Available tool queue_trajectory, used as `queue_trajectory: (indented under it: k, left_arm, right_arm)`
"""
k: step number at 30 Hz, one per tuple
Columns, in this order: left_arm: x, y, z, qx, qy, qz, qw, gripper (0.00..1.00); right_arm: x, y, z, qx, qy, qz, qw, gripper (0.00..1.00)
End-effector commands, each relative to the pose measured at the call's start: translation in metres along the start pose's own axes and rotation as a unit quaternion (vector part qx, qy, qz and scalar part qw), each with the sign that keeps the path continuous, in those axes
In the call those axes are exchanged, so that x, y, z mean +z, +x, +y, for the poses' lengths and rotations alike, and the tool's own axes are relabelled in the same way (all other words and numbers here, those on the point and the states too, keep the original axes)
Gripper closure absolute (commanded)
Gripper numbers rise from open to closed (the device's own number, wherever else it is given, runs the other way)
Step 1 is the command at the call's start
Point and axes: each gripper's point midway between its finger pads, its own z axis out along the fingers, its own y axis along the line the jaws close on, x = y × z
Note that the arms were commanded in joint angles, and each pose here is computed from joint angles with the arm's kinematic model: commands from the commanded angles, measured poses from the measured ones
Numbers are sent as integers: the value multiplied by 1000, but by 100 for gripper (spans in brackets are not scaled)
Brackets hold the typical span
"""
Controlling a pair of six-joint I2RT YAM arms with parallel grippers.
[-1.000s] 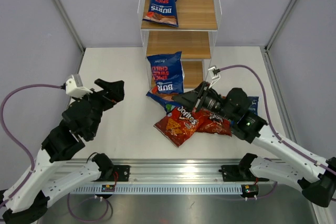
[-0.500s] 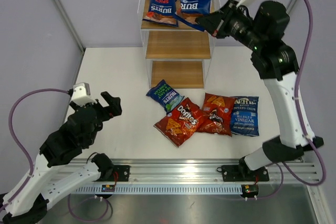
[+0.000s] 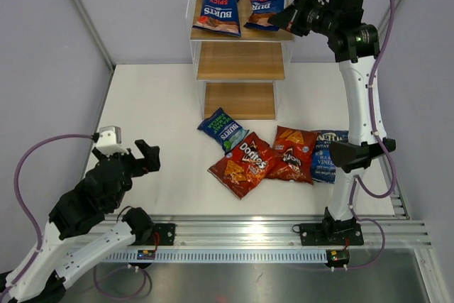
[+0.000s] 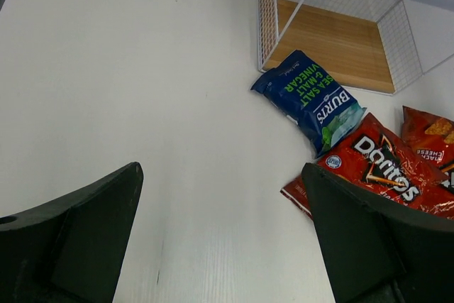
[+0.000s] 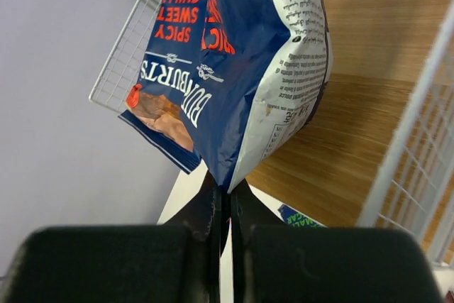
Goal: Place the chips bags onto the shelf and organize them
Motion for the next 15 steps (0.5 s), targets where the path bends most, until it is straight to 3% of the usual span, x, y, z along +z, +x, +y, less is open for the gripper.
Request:
queue_trajectory:
  k: [1,11,12,13,15]
  left_arm:
    - [1,1,-9,13,26,0,1000,1]
    - [0,3,-13,11,42,3,999,1]
    - [0,3,-14,10,43,3,999,1]
    - [0,3,-15,10,46,2,999,1]
    - [0,3,-16,13,51,2,999,1]
  right_arm:
    - [-7,0,34,-1,-71,16,997,100]
    - [5,-1,23,-6,-71,14,997,91]
    - [5,0,22,-10,-70,14,997,85]
    - [5,0,21,-11,-68,14,998,66]
    - [4,-1,21,-17,-66,11,998,63]
